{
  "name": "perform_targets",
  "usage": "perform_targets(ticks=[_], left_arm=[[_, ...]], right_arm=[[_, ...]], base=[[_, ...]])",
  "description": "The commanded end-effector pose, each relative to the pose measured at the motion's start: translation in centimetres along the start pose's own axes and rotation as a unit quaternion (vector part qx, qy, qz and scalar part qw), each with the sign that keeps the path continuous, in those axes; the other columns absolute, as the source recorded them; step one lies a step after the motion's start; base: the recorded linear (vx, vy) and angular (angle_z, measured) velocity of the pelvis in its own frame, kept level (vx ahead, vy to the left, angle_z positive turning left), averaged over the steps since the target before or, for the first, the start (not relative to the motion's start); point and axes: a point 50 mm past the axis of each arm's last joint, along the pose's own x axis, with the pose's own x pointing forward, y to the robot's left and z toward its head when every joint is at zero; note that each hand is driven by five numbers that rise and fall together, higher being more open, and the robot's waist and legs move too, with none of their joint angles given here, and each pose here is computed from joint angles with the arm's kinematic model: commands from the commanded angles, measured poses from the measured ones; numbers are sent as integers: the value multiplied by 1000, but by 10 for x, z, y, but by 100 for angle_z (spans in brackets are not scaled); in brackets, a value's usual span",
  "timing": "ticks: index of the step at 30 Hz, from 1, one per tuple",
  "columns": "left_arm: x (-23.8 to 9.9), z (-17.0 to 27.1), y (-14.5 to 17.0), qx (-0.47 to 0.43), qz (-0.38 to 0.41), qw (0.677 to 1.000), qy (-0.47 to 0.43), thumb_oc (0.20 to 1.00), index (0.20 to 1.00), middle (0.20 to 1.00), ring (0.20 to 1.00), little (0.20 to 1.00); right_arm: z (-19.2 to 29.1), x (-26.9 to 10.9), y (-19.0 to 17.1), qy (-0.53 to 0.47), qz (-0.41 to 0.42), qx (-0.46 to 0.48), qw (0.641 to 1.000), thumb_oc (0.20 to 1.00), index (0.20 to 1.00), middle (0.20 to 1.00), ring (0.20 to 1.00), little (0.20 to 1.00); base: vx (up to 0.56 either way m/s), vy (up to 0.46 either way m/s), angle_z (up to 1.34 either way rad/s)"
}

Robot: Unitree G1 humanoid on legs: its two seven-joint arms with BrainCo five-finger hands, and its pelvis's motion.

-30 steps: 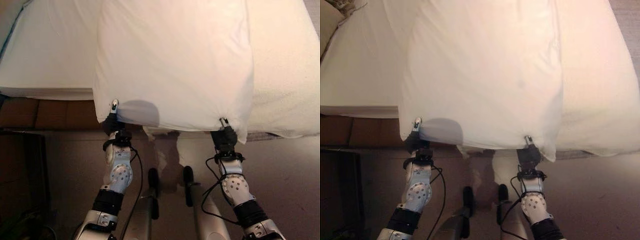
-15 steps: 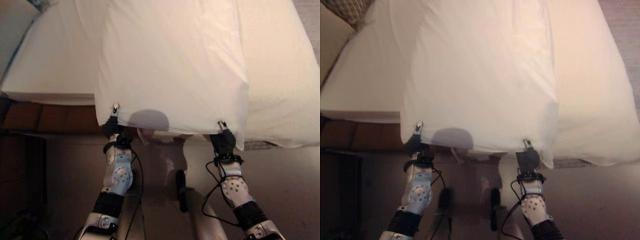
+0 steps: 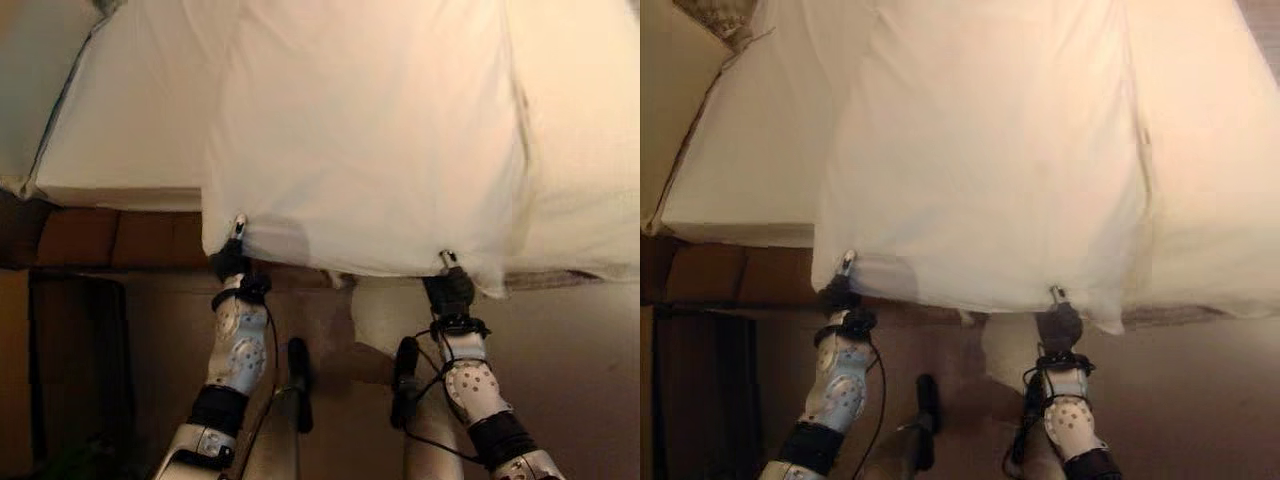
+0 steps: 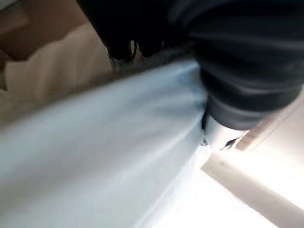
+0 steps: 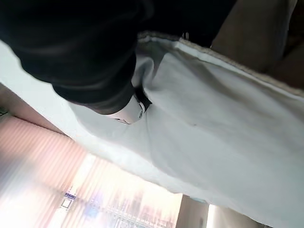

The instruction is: Make the bed

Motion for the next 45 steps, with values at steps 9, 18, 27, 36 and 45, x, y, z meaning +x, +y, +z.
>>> perform_targets(ticks=[9,18,27,36,45], left_arm=[[12,86,76,-46,286,931,-222,200,200,200,200,200],[-7,-3,143,-50,440,897,-5,200,200,200,200,200],[-47,-42,187,49,530,834,145,200,200,200,200,200],[-73,-64,196,124,502,817,255,1000,1000,1000,1000,1000],[-87,-84,187,312,351,815,339,1000,1000,1000,1000,1000]], right_arm=[[13,-12,-63,-9,-143,-104,984,200,200,200,200,200],[-8,-38,-123,152,-252,-280,914,200,200,200,200,200],[-25,-74,-161,286,-345,-424,787,200,200,200,200,200],[-27,-104,-179,384,-373,-454,712,1000,1000,1000,1000,1000],[-8,-113,-189,376,-382,-448,715,1000,1000,1000,1000,1000]], base=[[-30,-6,9],[-11,28,6],[15,1,0],[53,-20,10],[28,-19,6]])
